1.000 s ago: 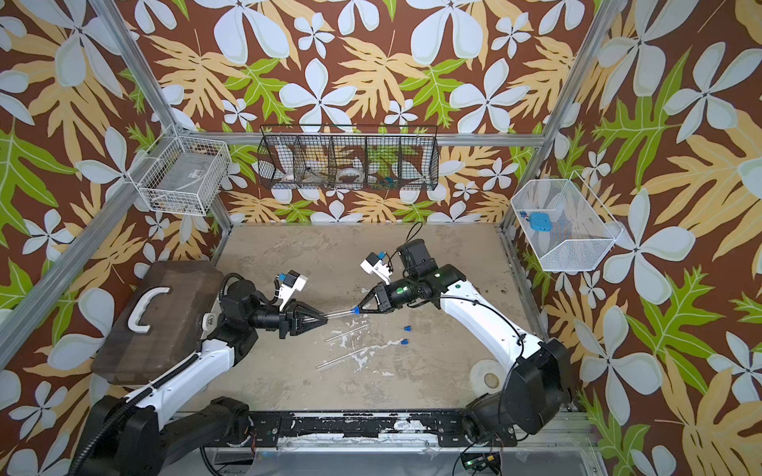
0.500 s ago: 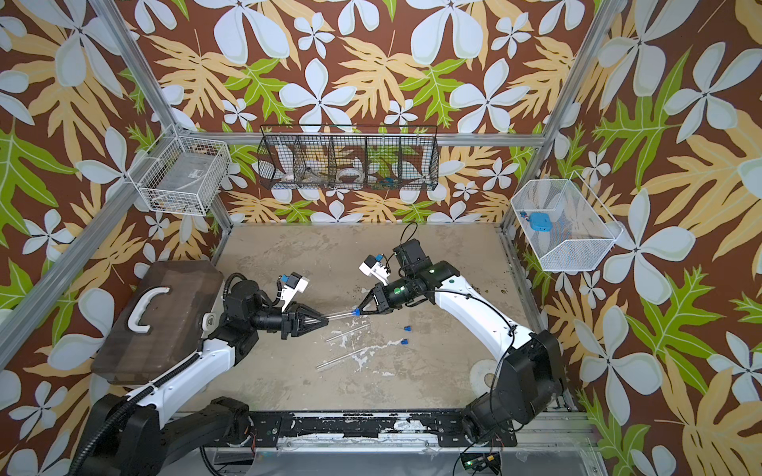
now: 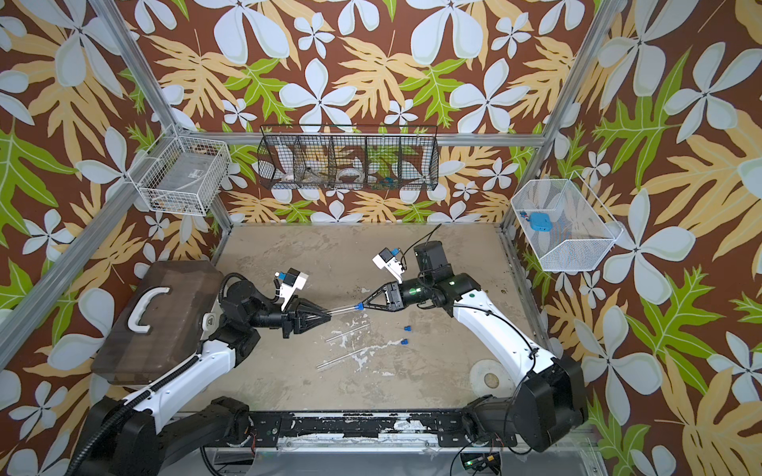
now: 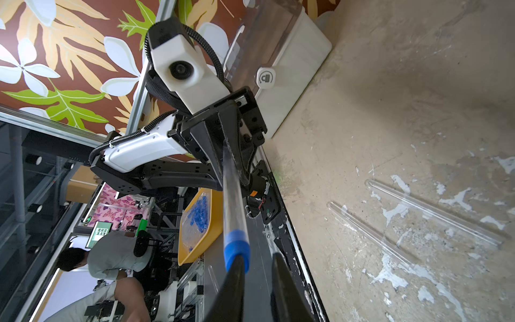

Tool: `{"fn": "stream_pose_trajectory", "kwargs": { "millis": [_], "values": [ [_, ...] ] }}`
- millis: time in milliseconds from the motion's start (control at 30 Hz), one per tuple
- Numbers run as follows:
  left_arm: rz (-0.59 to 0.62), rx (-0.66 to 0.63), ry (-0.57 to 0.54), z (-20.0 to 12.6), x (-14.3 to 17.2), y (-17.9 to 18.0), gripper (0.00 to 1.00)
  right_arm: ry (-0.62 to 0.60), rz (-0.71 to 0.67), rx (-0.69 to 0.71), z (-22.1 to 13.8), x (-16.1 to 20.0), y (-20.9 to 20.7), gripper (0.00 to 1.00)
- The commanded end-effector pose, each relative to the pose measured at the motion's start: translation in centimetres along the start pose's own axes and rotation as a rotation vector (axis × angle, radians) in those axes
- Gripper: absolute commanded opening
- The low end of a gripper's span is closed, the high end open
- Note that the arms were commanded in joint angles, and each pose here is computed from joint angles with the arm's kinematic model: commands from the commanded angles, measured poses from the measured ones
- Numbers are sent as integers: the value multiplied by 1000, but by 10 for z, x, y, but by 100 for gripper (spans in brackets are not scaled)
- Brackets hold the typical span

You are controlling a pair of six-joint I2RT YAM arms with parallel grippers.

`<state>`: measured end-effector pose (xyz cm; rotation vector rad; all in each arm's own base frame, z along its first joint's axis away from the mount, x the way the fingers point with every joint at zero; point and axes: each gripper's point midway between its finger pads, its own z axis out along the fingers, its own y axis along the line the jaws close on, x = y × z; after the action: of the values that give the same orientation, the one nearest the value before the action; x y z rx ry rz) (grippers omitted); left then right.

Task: Insert stoppers into test tubes
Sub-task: Insert the stopper into the test tube, then place the test tube at the center of the board.

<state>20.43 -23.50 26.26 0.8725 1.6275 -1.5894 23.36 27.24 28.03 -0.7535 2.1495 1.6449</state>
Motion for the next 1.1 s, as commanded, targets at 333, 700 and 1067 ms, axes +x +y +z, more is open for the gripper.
{"fn": "stream_pose_trajectory", "kwargs": {
  "millis": [333,700,1067],
  "values": [
    [68,-38,11,-1,-4,7,0,-132,-224,385,-50,-10,-21,46],
    [-30,-444,-54,-16,-6,85,0,-260,-343,903,-112,-6,-76,76],
    [-238,-635,9,-23,38,160,0,-500,-441,1058,-149,16,-79,85]
  ]
}}
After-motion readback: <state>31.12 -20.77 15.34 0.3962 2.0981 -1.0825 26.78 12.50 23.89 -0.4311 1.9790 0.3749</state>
